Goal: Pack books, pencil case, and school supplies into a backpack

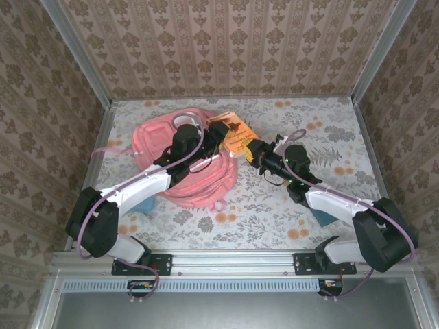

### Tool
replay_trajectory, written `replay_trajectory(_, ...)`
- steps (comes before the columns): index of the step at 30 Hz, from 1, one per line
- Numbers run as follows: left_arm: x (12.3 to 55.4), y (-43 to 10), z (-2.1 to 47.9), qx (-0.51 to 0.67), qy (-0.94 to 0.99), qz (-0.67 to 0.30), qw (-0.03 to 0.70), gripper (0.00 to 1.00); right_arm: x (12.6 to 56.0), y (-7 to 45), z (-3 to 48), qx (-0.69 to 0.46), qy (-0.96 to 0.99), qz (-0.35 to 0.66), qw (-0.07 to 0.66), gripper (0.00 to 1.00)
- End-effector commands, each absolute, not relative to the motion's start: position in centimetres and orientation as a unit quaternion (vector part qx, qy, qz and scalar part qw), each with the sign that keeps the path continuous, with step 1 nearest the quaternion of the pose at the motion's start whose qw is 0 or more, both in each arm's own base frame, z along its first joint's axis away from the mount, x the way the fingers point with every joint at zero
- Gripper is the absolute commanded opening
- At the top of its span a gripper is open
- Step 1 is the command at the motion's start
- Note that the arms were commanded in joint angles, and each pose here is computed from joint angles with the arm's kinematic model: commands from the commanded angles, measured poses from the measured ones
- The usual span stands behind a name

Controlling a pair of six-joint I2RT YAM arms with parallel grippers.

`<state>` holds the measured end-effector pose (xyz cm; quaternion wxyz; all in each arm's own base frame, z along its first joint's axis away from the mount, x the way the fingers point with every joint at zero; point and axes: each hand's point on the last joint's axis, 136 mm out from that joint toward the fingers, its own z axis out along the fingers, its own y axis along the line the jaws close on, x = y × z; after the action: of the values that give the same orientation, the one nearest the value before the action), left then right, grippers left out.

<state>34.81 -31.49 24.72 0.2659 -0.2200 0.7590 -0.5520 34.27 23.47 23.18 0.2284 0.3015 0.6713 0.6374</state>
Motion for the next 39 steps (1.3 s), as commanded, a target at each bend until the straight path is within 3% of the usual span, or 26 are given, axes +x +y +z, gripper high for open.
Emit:
replay_trajectory(1,33.9,-30.0,24.6,-0.204,0.784,-0.518,0.274,0.74,33.9,22.3,24.1,0.277,0.706,0.589,0.279,0.17)
replay_trajectory(3,33.3,-29.3,23.9,-0.19,0.803,-0.496,0.272,0.85,33.6,21.5,24.0,0.268,0.727,0.558,0.297,0.17)
replay_trajectory(7,32.1,-27.1,22.6,-0.138,0.852,-0.419,0.281,0.97,33.0,19.0,23.8,0.253,0.767,0.491,0.325,0.17)
replay_trajectory(15,29.7,-23.8,21.8,0.042,0.921,-0.262,0.286,1.0,31.9,14.1,23.4,0.253,0.802,0.408,0.355,0.17)
replay_trajectory(20,28.7,-22.2,19.7,0.143,0.945,-0.162,0.245,1.0,31.2,12.8,23.1,0.253,0.812,0.383,0.36,0.16)
replay_trajectory(29,28.2,-22.2,15.1,0.288,0.939,-0.013,0.188,0.87,30.7,12.3,21.6,0.265,0.822,0.369,0.344,0.17)
replay_trajectory(39,29.2,-21.9,10.7,0.338,0.927,0.099,0.127,0.72,30.3,12.5,21.0,0.268,0.823,0.376,0.332,0.17)
